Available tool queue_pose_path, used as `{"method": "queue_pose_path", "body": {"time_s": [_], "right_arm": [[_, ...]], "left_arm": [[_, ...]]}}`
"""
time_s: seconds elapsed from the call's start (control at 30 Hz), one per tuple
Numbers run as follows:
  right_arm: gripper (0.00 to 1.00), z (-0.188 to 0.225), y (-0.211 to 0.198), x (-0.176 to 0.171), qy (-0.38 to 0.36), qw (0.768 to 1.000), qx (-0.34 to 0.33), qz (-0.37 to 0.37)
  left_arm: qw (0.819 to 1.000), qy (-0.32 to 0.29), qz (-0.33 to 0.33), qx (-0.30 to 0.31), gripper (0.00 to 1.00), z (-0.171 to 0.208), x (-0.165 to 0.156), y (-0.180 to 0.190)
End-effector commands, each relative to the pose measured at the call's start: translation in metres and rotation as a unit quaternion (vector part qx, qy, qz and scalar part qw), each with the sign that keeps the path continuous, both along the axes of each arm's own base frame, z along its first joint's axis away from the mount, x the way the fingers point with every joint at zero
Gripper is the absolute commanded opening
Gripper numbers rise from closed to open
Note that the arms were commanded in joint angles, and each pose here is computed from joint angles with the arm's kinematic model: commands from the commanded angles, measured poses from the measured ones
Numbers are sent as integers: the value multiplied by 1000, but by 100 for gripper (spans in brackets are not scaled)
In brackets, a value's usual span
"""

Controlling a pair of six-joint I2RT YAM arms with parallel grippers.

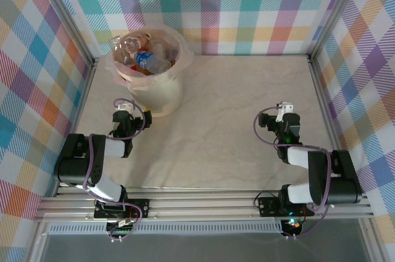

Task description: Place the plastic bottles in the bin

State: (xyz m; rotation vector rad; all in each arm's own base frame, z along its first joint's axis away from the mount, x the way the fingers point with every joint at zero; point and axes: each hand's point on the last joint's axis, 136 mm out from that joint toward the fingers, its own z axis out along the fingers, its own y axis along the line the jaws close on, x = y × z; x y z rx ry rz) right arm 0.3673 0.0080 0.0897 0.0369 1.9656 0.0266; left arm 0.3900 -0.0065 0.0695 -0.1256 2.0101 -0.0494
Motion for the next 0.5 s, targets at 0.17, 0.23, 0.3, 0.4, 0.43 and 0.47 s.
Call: {"method": "queue_pose_path", "body": {"time_s": [0.17,0.23,0.3,0.4,0.43,0.47], "right_arm": [[100,7,20,22,-41,997,11,66],[100,5,27,22,-31,995,15,89],[100,4,33,25,-20,993,25,116],[100,5,31,24,-18,991,46,127],[100,5,31,25,-18,991,46,126],[100,4,29,25,-15,992,46,120]], "left_arm": [[1000,-14,-7,9,100,10,8,-3],[1000,-13,-6,10,100,10,8,-2],[1000,-10,-8,11,100,9,8,-3],[1000,-11,-8,13,100,9,8,-4],[1000,-11,-8,14,100,9,8,-4],[1000,-10,-8,15,100,9,8,-3]]}}
